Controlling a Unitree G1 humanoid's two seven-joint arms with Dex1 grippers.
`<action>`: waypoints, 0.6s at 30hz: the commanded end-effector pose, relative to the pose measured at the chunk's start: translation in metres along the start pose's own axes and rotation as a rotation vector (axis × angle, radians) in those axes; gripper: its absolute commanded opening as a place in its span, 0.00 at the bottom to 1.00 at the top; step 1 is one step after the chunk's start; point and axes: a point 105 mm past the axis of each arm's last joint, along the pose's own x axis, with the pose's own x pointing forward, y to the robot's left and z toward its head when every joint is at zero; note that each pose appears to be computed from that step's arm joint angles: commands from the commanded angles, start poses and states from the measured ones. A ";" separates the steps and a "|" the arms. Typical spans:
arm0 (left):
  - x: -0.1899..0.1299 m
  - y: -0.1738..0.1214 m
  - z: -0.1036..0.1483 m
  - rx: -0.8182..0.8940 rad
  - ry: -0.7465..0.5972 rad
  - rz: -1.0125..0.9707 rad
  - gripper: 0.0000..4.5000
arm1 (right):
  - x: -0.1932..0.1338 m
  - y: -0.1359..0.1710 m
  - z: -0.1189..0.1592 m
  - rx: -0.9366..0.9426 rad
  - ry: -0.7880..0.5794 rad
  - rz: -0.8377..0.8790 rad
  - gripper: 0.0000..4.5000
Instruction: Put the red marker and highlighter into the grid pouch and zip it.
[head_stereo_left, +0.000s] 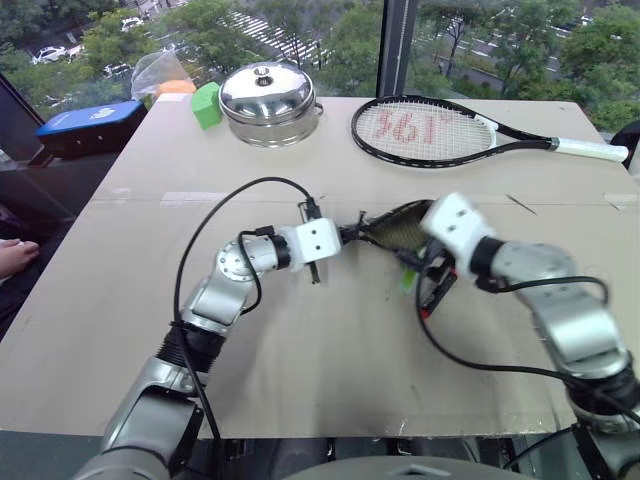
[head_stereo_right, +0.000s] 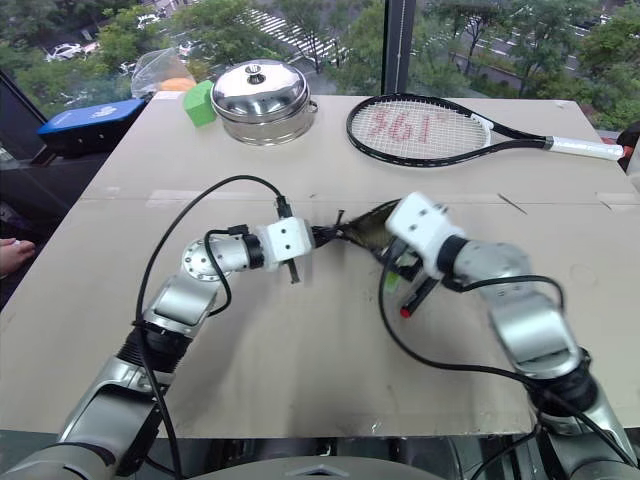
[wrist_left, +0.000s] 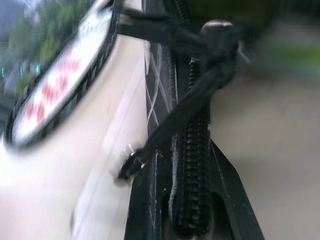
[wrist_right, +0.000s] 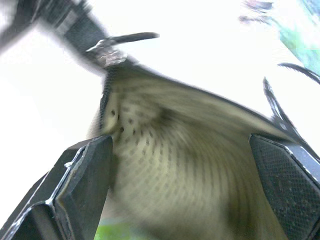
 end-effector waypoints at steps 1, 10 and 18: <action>-0.002 0.009 0.004 0.007 -0.022 0.033 0.00 | -0.018 -0.003 -0.005 0.108 0.104 -0.108 0.99; -0.002 0.013 -0.009 0.016 -0.016 0.051 0.00 | -0.023 0.003 -0.061 0.586 0.259 -0.347 0.99; -0.001 0.010 -0.014 0.032 -0.020 0.051 0.00 | -0.016 0.036 -0.112 0.782 0.519 -0.576 0.99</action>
